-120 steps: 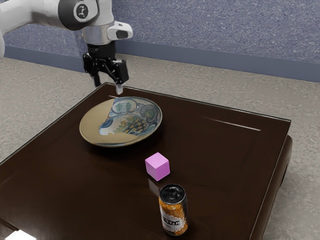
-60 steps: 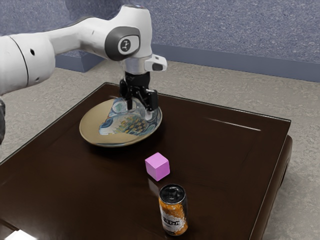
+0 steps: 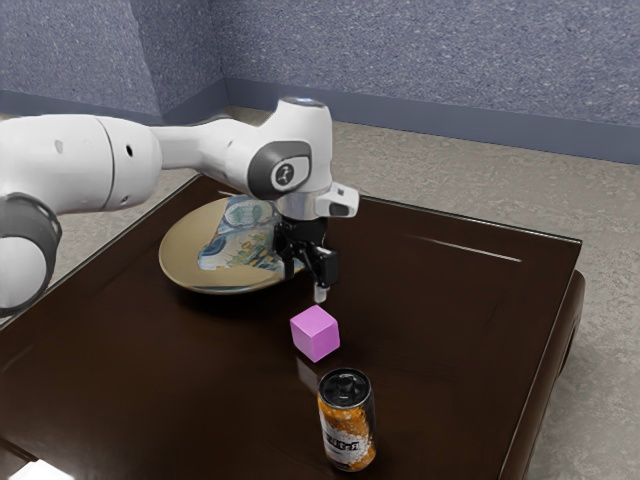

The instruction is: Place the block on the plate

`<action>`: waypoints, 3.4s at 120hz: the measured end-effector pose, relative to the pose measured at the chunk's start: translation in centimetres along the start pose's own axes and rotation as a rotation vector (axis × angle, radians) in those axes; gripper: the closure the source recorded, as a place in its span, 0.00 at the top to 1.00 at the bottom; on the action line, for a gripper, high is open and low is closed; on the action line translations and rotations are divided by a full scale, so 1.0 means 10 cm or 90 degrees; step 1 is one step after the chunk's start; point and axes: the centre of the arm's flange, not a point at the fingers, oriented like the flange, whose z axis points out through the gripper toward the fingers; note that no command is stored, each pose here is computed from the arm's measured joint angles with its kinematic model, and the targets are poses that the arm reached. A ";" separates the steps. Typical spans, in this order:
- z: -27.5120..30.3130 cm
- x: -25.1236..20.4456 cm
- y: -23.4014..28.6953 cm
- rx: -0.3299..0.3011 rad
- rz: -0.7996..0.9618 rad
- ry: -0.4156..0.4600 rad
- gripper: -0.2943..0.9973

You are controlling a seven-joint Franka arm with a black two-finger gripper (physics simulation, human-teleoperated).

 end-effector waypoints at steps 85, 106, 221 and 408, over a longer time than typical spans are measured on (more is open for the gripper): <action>0.60 0.10 0.11 -0.012 0.048 -0.007 0.77; 0.72 0.01 0.05 -0.022 0.039 -0.018 0.77; -0.01 -0.10 0.01 0.006 0.036 0.050 0.49; 0.41 0.12 -2.80 -0.009 -0.270 0.159 0.59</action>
